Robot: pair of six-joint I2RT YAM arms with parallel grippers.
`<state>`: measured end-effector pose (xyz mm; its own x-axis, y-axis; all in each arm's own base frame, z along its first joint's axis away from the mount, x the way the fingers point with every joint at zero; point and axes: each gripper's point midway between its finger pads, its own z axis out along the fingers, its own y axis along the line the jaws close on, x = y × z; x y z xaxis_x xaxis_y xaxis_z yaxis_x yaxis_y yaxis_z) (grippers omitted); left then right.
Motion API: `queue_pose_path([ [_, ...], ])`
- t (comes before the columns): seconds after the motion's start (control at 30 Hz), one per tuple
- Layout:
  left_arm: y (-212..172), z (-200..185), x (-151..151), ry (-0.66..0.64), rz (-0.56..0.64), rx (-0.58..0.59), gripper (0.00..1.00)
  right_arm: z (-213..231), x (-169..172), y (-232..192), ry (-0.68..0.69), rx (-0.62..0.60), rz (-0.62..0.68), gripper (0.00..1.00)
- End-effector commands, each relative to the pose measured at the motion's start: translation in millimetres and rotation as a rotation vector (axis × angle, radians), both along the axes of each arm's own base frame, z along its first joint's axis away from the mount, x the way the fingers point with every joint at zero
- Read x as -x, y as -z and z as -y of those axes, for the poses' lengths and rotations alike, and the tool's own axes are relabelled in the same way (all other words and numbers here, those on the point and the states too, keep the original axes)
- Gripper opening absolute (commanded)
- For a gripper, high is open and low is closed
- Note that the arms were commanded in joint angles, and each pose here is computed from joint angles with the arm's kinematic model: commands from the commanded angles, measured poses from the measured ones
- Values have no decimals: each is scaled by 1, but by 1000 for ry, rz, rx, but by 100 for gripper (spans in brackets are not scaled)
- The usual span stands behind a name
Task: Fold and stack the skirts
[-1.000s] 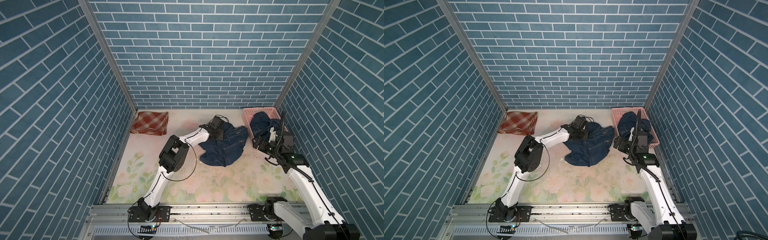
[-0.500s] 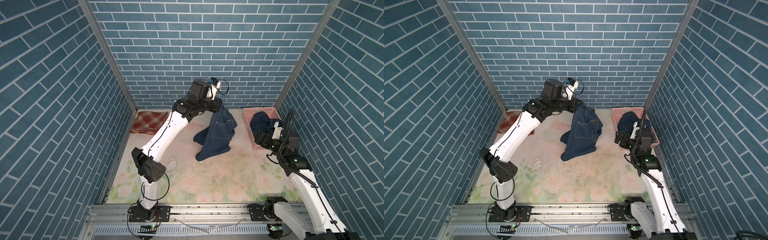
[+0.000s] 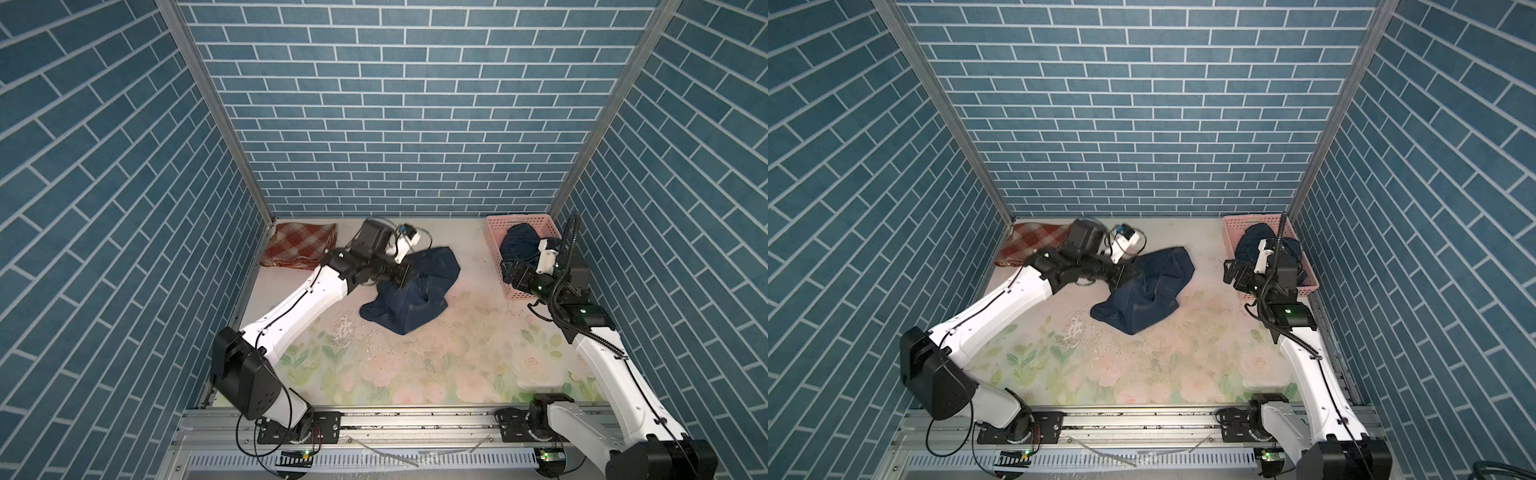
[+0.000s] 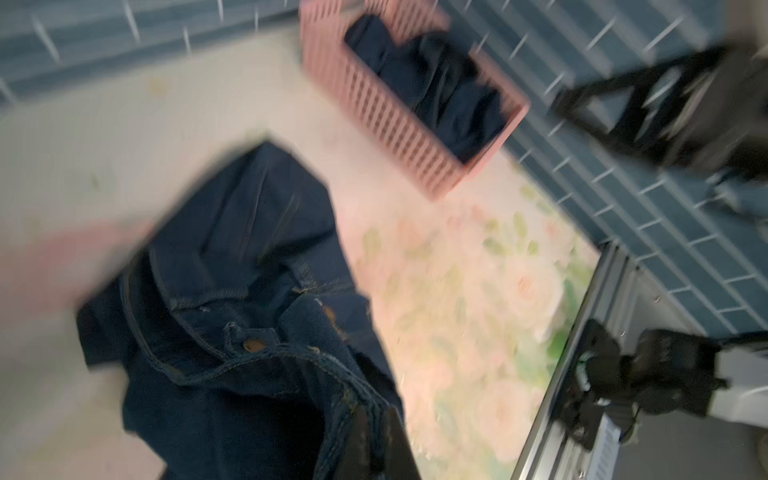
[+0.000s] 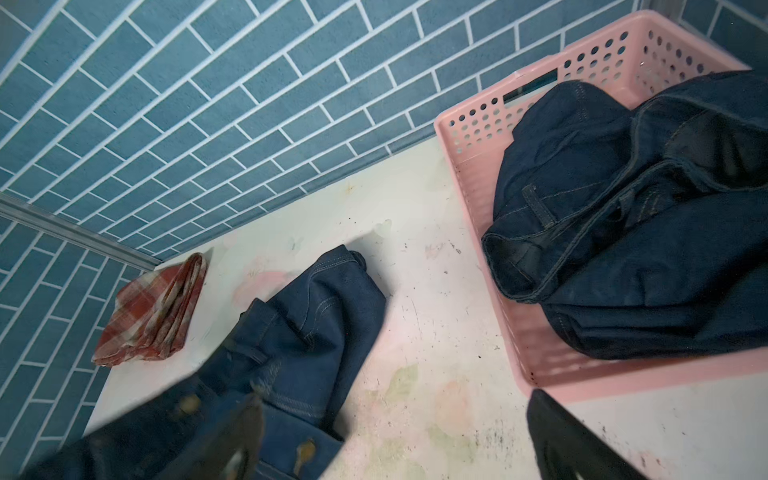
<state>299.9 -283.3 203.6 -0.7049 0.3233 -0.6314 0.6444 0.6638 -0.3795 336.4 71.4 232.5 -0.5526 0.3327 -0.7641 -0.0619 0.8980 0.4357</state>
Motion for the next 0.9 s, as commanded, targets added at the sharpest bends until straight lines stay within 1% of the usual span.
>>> queue_pose_path([
  [0.0, 27, -3, 3, -54, 5, 114, 0, -20, -10, 10, -68, 46, -16, 98],
  [0.1, 68, -13, 13, -137, -48, 134, 0, -45, -24, 20, -110, 75, -53, 98],
  [0.27, 113, -37, 20, -292, -76, 146, 0, -105, -46, 39, -217, 104, -121, 96],
  [0.37, 130, -48, 23, -367, -84, 156, 0, -148, -58, 46, -290, 140, -142, 96],
  [0.47, 141, -53, 26, -400, -95, 167, 0, -190, -72, 52, -346, 179, -156, 95],
  [0.63, 153, -61, 32, -427, -111, 161, 0, -250, -95, 76, -413, 233, -183, 94],
  [0.77, 153, -66, 37, -433, -110, 151, 0, -285, -111, 90, -434, 217, -199, 93],
  [0.87, 150, -70, 39, -436, -98, 138, 0, -307, -117, 99, -449, 208, -216, 90],
])
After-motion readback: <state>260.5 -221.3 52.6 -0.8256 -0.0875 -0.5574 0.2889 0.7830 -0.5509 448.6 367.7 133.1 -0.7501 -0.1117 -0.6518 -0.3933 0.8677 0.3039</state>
